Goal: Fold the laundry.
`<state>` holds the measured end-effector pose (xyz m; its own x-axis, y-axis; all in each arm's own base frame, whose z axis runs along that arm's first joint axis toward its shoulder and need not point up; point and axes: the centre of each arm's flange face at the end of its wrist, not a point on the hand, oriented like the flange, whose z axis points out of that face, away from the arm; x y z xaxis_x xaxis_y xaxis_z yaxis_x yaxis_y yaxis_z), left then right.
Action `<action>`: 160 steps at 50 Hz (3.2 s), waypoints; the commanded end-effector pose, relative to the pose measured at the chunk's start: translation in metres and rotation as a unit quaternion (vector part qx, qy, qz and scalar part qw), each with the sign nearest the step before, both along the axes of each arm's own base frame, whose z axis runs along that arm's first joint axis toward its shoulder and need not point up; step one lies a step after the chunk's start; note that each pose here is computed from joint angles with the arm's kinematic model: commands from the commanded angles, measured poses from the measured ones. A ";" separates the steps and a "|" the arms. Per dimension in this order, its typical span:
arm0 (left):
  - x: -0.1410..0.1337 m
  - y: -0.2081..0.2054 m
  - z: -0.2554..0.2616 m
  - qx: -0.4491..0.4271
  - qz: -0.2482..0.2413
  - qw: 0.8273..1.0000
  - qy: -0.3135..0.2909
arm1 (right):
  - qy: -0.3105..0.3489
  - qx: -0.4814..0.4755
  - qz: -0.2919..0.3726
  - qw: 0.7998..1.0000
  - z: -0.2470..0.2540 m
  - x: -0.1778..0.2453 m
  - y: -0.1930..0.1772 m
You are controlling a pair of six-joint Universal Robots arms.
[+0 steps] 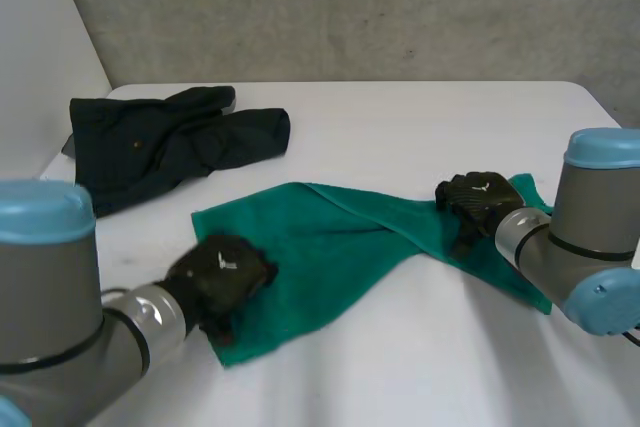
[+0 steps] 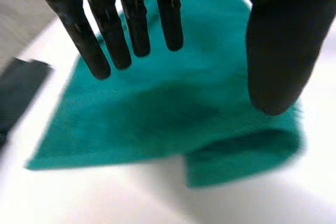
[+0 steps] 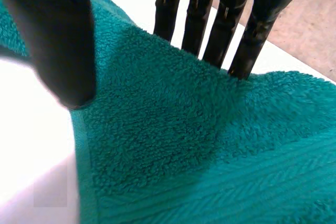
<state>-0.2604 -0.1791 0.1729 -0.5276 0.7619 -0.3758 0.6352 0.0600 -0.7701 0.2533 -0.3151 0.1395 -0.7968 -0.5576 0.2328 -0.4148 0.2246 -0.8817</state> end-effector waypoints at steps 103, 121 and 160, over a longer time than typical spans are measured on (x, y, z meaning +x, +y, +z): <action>-0.092 -0.151 0.161 -0.386 0.097 0.845 0.357 | -0.043 -0.320 -0.014 0.947 0.206 0.036 -0.064; -0.056 -0.066 0.129 -0.324 0.097 0.887 0.315 | 0.042 -0.182 0.119 0.975 0.191 0.033 -0.015; -0.045 -0.078 0.024 -0.196 0.130 0.952 0.197 | -0.125 0.056 -0.116 0.984 0.076 -0.024 0.001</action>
<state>-0.3086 -0.2547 0.2009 -0.8362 0.4313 -0.3388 0.2897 -0.1773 -0.9406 0.2740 -0.3268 0.2403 -0.8412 -0.5099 0.1800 -0.2992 0.1617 -0.9404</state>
